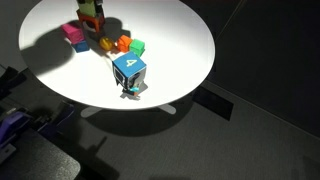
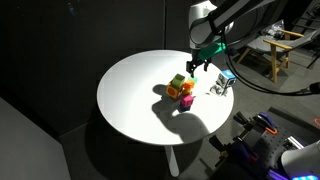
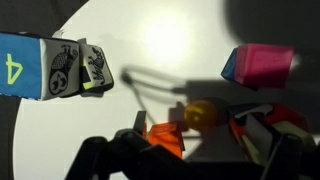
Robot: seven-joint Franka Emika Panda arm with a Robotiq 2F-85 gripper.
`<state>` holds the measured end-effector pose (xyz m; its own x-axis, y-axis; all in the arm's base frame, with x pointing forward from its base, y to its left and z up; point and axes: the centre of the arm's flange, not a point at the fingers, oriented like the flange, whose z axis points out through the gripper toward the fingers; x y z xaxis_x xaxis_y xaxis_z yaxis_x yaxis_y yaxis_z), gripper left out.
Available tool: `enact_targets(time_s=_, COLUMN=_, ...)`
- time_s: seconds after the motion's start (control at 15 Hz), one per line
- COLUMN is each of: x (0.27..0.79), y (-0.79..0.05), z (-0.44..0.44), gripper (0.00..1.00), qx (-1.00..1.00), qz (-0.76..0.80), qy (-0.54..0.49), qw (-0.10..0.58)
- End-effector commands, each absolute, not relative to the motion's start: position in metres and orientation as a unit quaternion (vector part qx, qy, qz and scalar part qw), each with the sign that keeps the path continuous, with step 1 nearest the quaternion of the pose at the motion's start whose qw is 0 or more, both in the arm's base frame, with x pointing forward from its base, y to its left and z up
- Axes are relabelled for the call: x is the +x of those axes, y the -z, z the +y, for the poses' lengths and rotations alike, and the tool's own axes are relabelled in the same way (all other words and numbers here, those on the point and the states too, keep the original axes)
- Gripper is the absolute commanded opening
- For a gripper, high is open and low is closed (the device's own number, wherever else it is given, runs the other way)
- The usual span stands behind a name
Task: Remove the orange block from the stack and put it close to the green block on the table
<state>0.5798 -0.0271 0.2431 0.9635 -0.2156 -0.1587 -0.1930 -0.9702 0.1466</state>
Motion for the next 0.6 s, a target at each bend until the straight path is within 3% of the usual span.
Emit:
enact_targets(time_s=0.0, x=0.555, y=-0.263, z=-0.004, gripper=1.0, qx=0.988, qz=-0.088, qy=0.106, qw=0.071)
enact_targets(time_s=0.53, x=0.524, y=-0.287, z=0.057, gripper=1.0, qx=0.995, qz=-0.027, qy=0.072, qw=0.06)
